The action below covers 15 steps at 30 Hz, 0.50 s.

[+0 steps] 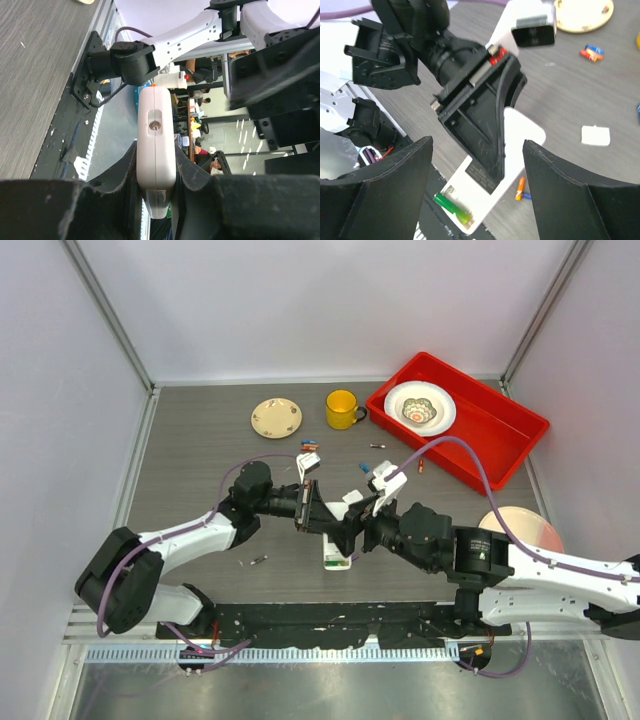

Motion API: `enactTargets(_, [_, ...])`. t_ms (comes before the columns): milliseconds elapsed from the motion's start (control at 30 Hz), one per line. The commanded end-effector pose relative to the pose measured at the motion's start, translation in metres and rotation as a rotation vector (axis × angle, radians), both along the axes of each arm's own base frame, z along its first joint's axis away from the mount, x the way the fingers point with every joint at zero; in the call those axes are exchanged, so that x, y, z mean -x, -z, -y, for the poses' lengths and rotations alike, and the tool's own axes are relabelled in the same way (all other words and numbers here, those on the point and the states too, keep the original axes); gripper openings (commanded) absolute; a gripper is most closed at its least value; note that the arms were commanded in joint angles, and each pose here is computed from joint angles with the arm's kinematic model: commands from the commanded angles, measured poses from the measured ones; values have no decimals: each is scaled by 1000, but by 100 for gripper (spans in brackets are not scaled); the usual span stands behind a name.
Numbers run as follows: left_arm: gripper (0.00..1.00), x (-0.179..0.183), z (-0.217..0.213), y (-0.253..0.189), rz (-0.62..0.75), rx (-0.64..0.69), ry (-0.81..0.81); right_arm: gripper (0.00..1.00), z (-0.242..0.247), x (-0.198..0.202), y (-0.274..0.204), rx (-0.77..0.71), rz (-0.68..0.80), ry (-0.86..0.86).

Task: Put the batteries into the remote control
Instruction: Load the battery into the remote control.

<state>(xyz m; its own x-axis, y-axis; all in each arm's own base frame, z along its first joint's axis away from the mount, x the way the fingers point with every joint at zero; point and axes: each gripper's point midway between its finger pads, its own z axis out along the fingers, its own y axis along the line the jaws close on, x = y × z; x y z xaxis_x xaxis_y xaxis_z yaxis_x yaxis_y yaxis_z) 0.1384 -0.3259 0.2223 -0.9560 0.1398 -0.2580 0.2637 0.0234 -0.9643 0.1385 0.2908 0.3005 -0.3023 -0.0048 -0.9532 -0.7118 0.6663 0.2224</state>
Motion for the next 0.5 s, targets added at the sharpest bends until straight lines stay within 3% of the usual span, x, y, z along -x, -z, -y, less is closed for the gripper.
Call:
enactTargets(0, [0, -7, 4, -19, 77, 82, -38, 79, 9, -1, 17, -169, -202, 138])
enactTargets(200, [0, -14, 8, -25, 106, 100, -61, 86, 15, 15, 24, -310, -313, 102])
enactTargets(467, [0, -24, 13, -23, 104, 105, -84, 88, 11, 31, 41, -391, -414, 35])
